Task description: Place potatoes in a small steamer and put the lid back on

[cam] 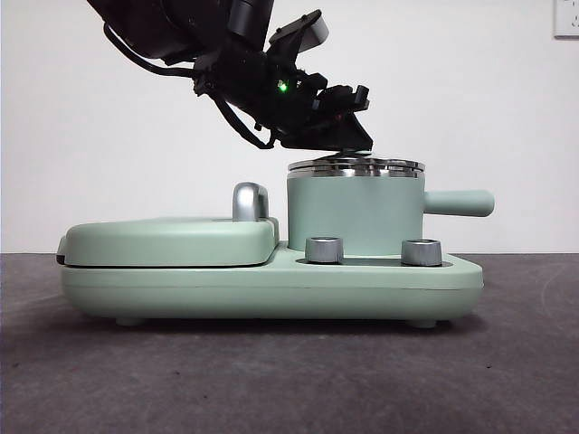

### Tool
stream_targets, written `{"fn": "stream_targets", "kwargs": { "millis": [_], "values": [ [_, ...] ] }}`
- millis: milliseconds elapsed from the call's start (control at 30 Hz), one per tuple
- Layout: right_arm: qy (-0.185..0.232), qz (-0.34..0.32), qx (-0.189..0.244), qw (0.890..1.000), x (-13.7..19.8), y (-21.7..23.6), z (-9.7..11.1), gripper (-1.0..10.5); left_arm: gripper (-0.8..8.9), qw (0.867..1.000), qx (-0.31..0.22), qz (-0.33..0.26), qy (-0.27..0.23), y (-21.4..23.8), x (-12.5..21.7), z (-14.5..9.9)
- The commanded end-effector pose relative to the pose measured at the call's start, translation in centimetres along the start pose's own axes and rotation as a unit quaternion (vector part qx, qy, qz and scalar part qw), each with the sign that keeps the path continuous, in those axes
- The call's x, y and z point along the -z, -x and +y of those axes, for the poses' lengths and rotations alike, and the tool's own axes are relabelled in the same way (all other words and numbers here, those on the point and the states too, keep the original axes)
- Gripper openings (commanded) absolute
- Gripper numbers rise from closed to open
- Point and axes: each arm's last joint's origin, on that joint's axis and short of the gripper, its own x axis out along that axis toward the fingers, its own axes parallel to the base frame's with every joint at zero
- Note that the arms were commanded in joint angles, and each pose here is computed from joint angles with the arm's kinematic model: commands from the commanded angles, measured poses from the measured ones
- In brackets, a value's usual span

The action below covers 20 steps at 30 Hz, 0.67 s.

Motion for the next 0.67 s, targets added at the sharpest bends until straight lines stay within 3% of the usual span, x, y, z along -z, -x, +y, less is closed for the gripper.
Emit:
{"fn": "stream_targets", "kwargs": {
  "millis": [33,167,400,667],
  "values": [
    [-0.007,-0.003,0.0,1.0,-0.3,0.1,0.0,3.3,0.14,1.0,0.01,0.011,-0.008,-0.8,0.5,-0.3],
    [-0.007,0.001,0.0,1.0,-0.2,0.1,0.0,3.3,0.36,1.0,0.01,0.011,-0.008,-0.8,0.5,-0.3],
    [-0.007,0.006,0.0,1.0,-0.1,0.1,0.0,3.3,2.82,1.0,0.011,0.009,-0.007,-0.7,0.4,-0.4],
    [-0.007,0.006,0.0,1.0,-0.1,0.1,0.0,3.3,2.85,1.0,0.006,-0.018,-0.004,0.9,-2.0,-0.3]
  ]
}}
